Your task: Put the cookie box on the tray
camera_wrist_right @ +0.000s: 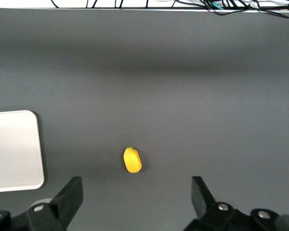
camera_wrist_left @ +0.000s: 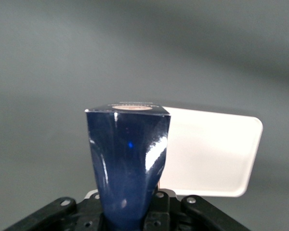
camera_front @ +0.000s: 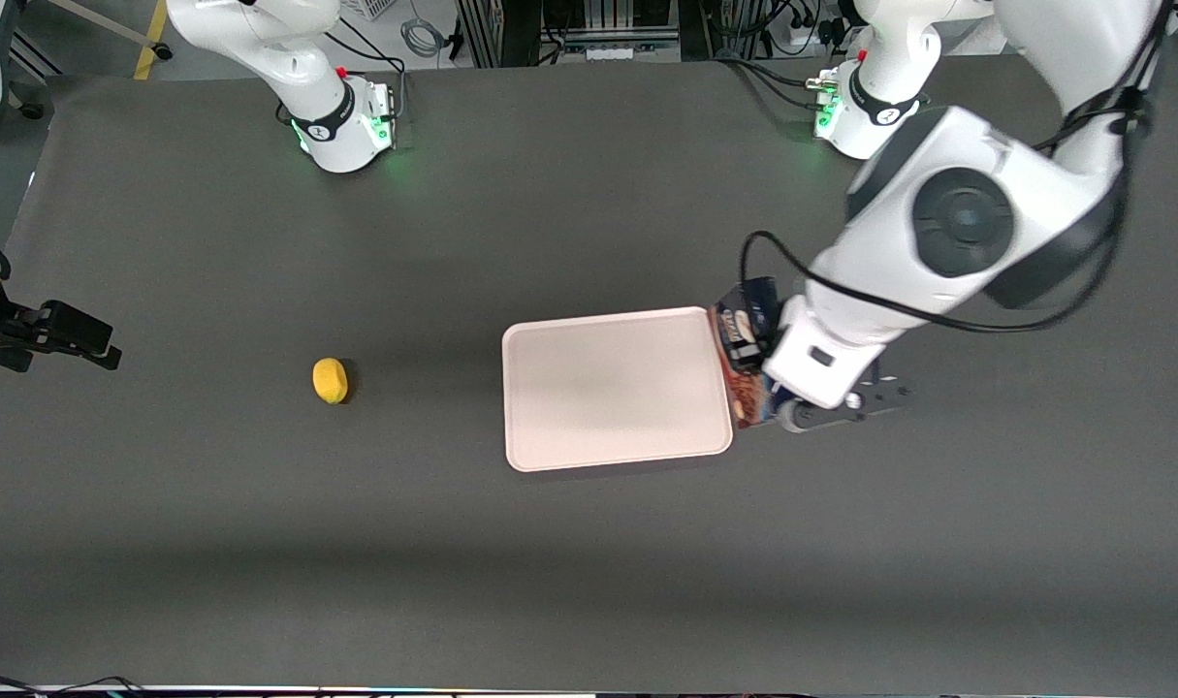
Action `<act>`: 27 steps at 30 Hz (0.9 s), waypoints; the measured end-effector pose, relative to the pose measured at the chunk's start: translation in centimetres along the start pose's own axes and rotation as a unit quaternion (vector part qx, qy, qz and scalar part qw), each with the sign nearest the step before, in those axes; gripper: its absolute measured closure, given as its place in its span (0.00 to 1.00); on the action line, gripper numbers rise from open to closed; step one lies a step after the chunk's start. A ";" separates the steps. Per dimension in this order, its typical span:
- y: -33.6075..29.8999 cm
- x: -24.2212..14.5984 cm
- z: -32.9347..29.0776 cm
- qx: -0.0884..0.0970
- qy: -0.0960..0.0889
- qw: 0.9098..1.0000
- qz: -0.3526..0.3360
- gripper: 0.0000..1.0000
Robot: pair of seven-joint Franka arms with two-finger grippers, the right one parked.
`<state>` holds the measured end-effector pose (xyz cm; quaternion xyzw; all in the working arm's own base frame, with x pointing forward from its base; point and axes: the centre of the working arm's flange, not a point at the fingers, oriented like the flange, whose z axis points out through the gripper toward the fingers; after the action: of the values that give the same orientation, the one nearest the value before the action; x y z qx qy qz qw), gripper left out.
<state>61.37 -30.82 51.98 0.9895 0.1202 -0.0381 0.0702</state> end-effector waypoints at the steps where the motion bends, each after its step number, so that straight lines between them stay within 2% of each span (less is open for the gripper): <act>1: 0.5 -0.5 0.7 0.004 0.001 1.000 0.002 0.73; 5: 1.9 -1.8 3.7 0.025 0.006 1.000 0.014 0.73; 8: 2.8 -2.8 5.8 0.034 0.018 0.999 0.009 0.73; 12: 4.2 -4.6 8.5 0.038 0.034 0.999 0.014 0.73; 20: 5.0 -6.4 12.5 0.048 0.055 0.996 0.045 0.73; 27: 5.1 -6.8 15.7 0.050 0.057 0.995 0.061 0.73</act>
<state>55.10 -39.67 37.79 0.9978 0.0614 0.0169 0.0161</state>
